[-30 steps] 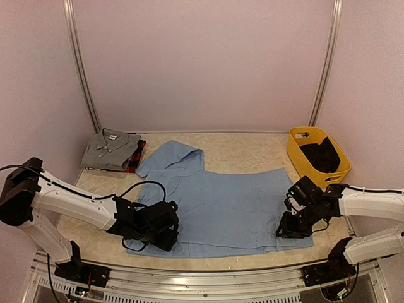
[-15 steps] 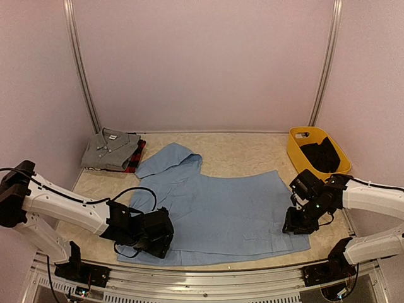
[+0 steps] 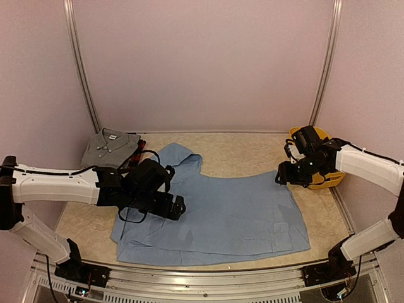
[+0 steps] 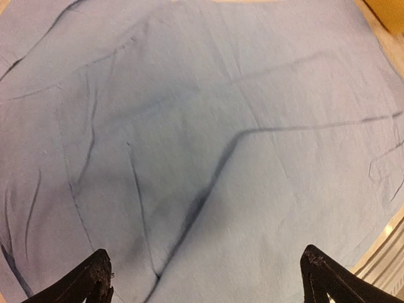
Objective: Fold and stack the long sleeve shirts
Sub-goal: Pick up the 1/3-folded shirt from the center of the board.
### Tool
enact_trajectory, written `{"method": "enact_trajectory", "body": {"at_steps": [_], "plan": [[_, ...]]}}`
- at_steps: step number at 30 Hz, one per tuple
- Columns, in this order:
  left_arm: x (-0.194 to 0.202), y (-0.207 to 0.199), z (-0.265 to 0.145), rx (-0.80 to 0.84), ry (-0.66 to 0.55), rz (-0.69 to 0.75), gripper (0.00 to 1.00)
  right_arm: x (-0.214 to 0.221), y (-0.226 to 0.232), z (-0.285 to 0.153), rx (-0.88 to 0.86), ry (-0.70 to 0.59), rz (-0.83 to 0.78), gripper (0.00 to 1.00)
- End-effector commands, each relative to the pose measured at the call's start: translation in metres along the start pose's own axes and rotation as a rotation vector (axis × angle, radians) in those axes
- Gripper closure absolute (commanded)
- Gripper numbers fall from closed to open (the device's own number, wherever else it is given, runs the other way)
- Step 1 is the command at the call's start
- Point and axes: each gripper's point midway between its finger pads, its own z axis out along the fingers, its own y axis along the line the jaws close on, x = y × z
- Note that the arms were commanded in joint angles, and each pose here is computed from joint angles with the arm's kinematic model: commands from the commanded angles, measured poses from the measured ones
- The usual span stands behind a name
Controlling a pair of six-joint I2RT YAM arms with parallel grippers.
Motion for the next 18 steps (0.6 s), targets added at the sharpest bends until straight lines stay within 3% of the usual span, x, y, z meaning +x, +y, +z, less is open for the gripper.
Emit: {"method": "enact_trajectory", "body": {"at_steps": [1,9,18], "plan": [[-0.053,0.022,-0.013,0.155,-0.136,-0.075,0.01,-0.062,0.001,0.01,-0.041,-0.126,-0.111,0.42],[-0.112,0.095,0.011,0.086,-0.244,-0.176,0.08,-0.1,-0.016,0.053,-0.048,-0.136,-0.12,0.44],[-0.123,0.167,0.073,-0.101,-0.124,-0.223,0.24,-0.109,-0.043,0.091,0.008,-0.075,-0.124,0.46]]}}
